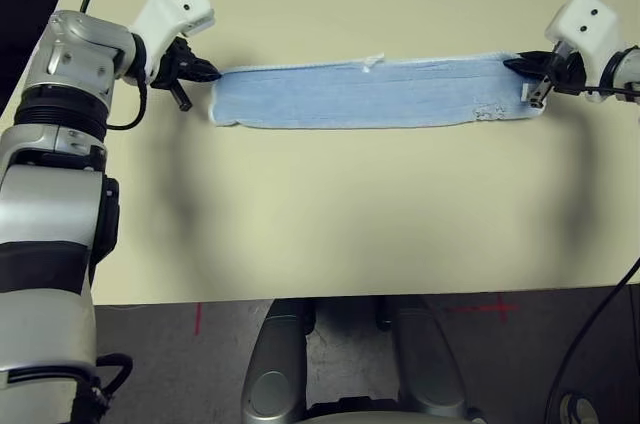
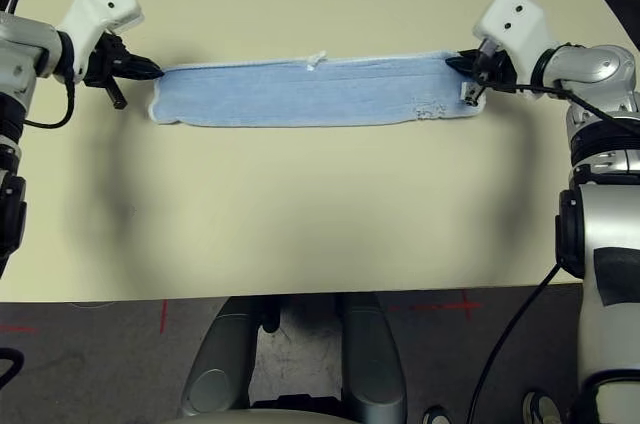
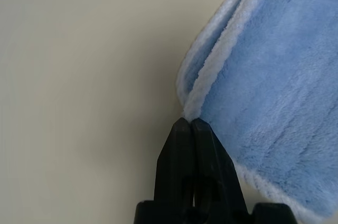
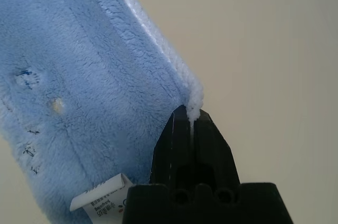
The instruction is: Fold the towel and set it aside.
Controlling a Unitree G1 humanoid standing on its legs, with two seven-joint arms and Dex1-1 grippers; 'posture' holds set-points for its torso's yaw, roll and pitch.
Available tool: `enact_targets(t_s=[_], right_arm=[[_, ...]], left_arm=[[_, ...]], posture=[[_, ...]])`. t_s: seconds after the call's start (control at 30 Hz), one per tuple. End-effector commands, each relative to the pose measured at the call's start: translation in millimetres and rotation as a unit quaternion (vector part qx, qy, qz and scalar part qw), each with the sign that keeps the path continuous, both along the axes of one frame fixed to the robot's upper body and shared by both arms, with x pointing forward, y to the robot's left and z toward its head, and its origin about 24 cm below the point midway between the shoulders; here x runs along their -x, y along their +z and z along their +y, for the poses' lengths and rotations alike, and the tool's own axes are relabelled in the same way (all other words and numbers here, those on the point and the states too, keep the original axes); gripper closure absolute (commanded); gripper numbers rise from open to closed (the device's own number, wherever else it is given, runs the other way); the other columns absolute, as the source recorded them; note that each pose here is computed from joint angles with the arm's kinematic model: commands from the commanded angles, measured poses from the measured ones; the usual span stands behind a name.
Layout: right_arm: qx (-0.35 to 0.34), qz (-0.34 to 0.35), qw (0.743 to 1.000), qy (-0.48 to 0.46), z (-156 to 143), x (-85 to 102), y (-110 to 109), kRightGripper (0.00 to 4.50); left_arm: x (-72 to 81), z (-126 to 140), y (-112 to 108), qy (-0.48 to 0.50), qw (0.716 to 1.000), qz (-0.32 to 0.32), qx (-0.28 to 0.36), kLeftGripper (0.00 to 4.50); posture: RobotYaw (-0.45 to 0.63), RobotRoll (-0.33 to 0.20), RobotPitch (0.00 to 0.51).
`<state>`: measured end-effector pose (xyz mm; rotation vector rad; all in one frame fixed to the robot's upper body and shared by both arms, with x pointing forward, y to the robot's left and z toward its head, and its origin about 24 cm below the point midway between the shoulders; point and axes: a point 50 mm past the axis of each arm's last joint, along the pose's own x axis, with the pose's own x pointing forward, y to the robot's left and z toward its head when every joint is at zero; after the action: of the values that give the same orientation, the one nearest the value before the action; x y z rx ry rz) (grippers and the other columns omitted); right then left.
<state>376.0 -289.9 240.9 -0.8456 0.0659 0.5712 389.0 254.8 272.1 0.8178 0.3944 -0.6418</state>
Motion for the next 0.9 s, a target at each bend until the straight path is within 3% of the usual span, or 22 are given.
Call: enact_targets(t_s=[0.03,0.13,0.23,0.5,0.57,0.6,0.67,0.73,0.9], right_arm=[[0.009,0.015,1.0,-0.011,-2,-0.1,-10,4.5],[0.003,0.013,1.0,-0.005,5,-3.7,-10,3.69],[-0.006,0.004,1.0,0.002,9,-5.2,-5,2.68],[-0.011,-0.02,1.0,0.001,5,-2.8,5,0.0],[-0.02,-0.03,0.999,-0.003,2,-1.3,9,0.0],[-0.026,-0.036,0.999,-0.006,0,-0.4,10,0.0],[-0.074,-0.044,0.996,-0.007,-3,1.3,15,0.0],[-0.175,-0.039,0.984,0.017,-4,3.2,19,0.0],[-0.358,0.028,0.931,0.071,-5,8.6,13,0.0]], left_arm=[[1.0,8,-1,0.017,1.0,0.004,-0.013,4.46],[0.9,11,-1,0.026,0.999,-0.004,-0.029,4.5],[1.8,13,1,0.03,0.999,-0.004,-0.024,3.81],[5.1,19,14,0.037,0.999,-0.037,0.002,0.89],[6.2,20,17,0.038,0.998,-0.048,0.011,0.15],[6.8,20,18,0.038,0.998,-0.055,0.017,0.03],[7.5,20,23,0.037,0.996,-0.072,0.048,0.03],[8.2,15,28,0.021,0.989,-0.091,0.115,0.03],[12.2,3,27,-0.022,0.962,-0.126,0.243,0.03]], posture=[[0.03,0.0,0.345],[0.02,0.0,0.345],[0.02,0.0,0.345],[0.02,0.0,0.331],[0.02,0.0,0.328],[0.02,0.0,0.326],[0.02,0.0,0.322],[0.02,0.0,0.319],[0.01,0.0,0.312]])
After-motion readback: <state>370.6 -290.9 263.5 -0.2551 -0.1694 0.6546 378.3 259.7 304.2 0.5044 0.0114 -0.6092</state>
